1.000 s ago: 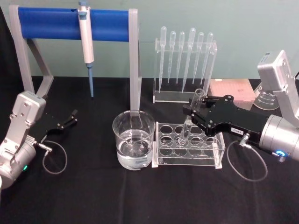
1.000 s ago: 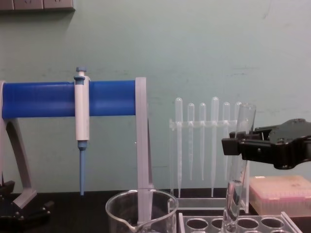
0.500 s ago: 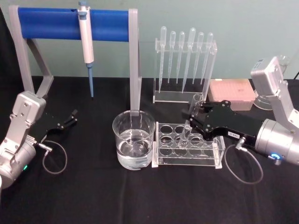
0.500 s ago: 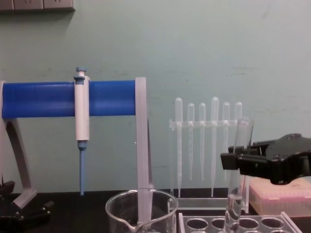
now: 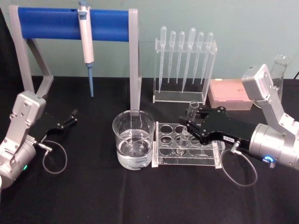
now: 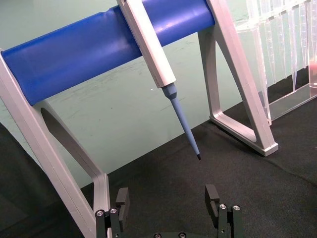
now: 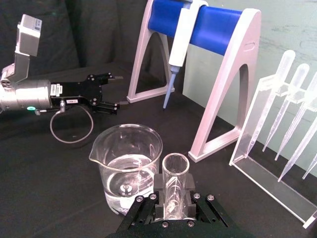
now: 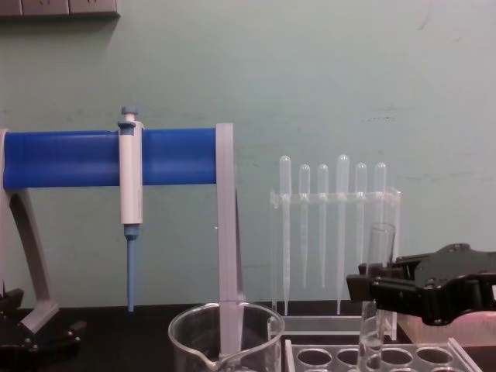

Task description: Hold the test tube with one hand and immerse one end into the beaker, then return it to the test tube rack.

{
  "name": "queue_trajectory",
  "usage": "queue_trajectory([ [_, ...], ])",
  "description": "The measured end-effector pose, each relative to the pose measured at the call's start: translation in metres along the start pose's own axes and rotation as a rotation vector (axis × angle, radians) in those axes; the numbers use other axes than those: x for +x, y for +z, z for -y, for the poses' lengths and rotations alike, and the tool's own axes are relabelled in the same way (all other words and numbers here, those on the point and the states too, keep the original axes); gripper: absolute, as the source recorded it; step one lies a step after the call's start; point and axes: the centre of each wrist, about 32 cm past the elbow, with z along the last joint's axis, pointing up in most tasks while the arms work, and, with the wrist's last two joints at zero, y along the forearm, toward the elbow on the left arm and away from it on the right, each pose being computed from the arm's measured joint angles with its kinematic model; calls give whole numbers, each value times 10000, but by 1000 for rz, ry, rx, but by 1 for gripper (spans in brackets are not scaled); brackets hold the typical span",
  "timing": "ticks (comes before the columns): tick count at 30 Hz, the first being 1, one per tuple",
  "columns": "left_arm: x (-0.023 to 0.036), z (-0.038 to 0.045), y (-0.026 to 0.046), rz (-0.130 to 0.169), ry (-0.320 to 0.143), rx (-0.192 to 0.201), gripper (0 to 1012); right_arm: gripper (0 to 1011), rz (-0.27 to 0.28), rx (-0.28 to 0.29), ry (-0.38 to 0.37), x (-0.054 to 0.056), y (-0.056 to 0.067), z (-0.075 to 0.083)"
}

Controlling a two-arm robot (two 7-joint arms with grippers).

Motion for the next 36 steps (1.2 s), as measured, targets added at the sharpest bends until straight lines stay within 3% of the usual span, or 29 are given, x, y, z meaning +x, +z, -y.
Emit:
queue_trajectory([
  [23,0,0,0,0,0,0,1000,241,-11,-9,1,0,-59,-28],
  [31,0,0,0,0,0,0,1000,462,-12,-8,0,3,-57,-25],
  [32,0,0,0,0,0,0,1000,530,-11,-7,-1,0,-55,-23],
  [36,0,0,0,0,0,0,1000,651,13,42,1,-38,40,22],
])
